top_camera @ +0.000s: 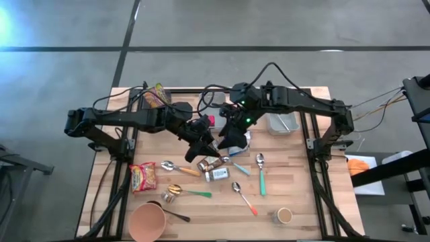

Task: Pick & Place Food Item
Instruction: Put the right brown seasoning bottle into the left gray bin

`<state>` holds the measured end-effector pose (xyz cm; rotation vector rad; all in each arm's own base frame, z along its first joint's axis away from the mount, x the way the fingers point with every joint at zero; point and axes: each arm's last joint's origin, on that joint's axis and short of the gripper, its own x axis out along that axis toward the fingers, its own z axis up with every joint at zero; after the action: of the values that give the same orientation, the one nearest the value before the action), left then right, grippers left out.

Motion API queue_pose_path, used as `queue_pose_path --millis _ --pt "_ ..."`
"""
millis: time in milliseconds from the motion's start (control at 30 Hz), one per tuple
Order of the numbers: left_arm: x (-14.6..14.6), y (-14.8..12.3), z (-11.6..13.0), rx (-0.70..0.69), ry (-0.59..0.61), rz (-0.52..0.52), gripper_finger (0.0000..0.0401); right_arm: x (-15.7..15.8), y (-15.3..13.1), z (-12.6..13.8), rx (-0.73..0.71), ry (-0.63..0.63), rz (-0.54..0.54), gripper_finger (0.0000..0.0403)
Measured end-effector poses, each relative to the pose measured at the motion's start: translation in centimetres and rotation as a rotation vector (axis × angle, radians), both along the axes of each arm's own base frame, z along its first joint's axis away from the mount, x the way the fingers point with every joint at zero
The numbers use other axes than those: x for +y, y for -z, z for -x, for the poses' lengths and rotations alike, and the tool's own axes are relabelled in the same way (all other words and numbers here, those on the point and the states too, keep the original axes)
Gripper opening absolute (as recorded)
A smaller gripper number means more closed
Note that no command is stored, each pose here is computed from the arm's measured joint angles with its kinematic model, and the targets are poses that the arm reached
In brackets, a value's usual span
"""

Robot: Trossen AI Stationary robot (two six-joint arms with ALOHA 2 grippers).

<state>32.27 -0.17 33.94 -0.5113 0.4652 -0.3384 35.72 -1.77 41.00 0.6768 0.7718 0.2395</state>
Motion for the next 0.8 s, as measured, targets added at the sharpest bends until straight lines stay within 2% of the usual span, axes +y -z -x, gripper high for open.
queue_pose_path --millis 267,633,733,800 --pt "0.01 -0.02 -0.01 -0.005 0.002 -0.006 0.0178 0.17 -0.19 -0.02 -0.012 0.019 0.013 0.0355" --pt "0.48 -0.29 -0.11 -0.008 -0.045 0.046 0.0178 0.17 -0.16 -0.06 -0.011 0.024 0.017 0.0211" --pt "0.47 -0.30 -0.12 -0.008 -0.045 0.049 0.0178 0.14 -0.16 -0.06 -0.010 0.037 0.028 0.0179" --pt "0.48 -0.28 -0.11 -0.005 -0.045 0.050 0.0178 0.14 -0.16 -0.06 -0.011 0.036 0.030 0.0173"
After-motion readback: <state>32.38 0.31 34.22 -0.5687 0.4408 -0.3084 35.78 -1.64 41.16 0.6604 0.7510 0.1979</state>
